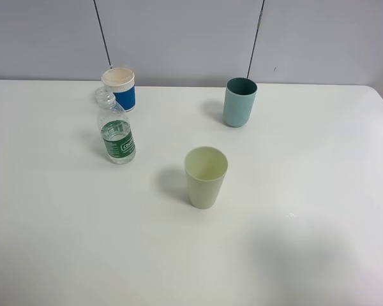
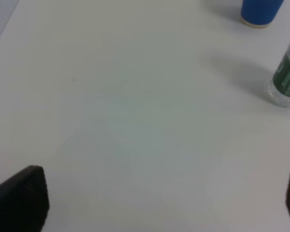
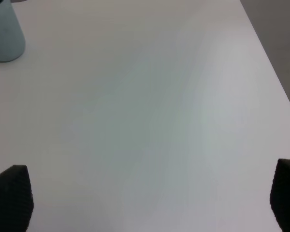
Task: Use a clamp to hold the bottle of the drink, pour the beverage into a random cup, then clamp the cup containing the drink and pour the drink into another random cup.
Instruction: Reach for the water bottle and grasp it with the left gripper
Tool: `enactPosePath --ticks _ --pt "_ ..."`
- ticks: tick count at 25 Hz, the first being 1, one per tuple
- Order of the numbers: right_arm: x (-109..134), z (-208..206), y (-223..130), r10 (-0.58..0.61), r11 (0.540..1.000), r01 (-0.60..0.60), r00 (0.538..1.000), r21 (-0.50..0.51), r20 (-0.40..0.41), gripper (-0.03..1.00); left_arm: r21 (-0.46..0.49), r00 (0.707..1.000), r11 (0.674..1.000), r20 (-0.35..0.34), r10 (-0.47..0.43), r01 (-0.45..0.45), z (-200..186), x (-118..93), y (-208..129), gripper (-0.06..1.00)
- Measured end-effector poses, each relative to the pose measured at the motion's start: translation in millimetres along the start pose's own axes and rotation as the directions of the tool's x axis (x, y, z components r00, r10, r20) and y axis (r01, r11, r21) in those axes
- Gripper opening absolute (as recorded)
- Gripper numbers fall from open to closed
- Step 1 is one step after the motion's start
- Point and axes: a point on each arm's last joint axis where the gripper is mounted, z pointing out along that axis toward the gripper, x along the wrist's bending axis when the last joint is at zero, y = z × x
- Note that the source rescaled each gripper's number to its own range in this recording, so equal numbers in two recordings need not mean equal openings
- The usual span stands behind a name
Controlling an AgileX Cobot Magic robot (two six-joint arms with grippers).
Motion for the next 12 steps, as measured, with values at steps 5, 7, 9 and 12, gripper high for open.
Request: enactPosePath --ticks 5,7,9,12 --pt "0.0 0.0 0.0 0.000 1.000 0.000 1.000 0.000 0.000 1.00 0.000 1.000 1.000 0.000 -0.001 0.001 0.0 0.0 0.0 1.00" --pt "0.0 0.0 0.0 0.000 1.000 0.000 1.000 0.000 0.000 1.00 0.000 1.000 1.000 0.000 -0.001 0.001 0.0 0.0 0.0 1.00" --pt "0.0 0.0 0.0 0.000 1.000 0.000 1.000 0.000 0.000 1.00 0.000 1.000 1.000 0.000 -0.001 0.001 0.0 0.0 0.0 1.00" --pt "0.0 0.0 0.0 0.000 1.000 0.000 1.000 0.000 0.000 1.00 0.000 1.000 1.000 0.000 -0.001 0.001 0.0 0.0 0.0 1.00"
